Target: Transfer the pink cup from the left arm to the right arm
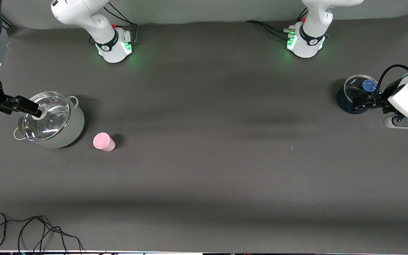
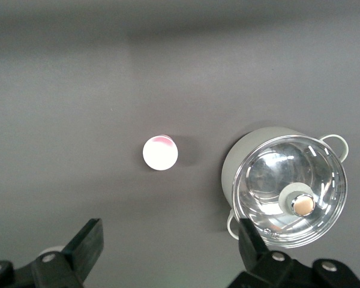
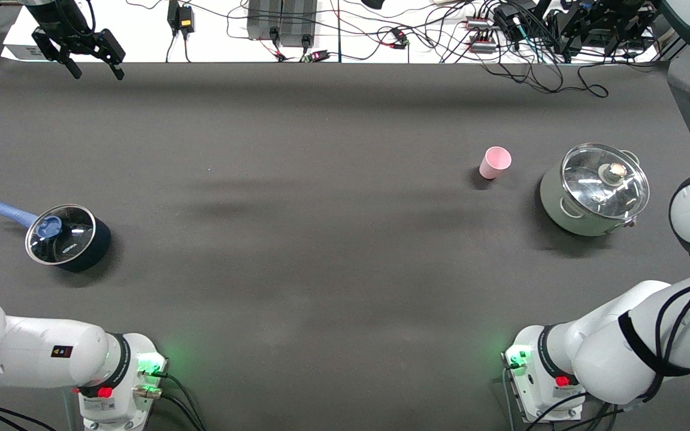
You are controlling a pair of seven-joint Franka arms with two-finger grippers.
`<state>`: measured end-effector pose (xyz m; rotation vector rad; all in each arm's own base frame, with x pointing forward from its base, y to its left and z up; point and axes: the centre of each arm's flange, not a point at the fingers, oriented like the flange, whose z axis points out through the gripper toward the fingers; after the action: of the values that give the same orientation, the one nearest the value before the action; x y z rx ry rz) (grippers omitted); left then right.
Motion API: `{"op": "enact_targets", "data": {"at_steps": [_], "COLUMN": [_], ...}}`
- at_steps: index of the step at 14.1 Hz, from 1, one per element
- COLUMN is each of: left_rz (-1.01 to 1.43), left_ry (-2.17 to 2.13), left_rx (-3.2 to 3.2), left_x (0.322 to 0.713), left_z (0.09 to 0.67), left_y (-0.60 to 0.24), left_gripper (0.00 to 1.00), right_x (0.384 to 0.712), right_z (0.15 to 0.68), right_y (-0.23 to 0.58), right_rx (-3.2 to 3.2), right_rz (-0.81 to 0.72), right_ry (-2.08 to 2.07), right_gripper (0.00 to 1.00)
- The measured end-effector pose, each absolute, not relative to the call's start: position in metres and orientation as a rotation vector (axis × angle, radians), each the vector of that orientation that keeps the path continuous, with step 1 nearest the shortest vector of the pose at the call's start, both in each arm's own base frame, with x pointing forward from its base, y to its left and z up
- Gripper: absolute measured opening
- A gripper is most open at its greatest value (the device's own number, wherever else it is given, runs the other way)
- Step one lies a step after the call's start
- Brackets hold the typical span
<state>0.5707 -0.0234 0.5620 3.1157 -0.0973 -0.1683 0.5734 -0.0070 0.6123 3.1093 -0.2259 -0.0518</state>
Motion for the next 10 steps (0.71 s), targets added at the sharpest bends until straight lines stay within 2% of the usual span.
{"op": "enact_targets", "data": {"at_steps": [10], "left_rz": [-0.160], "left_ry": [-0.095], "left_rx": [3.116], "left_x": [0.571], "left_z": [0.564], "left_y": [-0.024], "left_gripper": [1.00], "right_x": [0.570], "right_z": [0.616], "right_y": [-0.026], "right_rx": [3.164], "right_rz": [-0.062], "right_ry": [-0.238], "right_gripper": [1.00]}}
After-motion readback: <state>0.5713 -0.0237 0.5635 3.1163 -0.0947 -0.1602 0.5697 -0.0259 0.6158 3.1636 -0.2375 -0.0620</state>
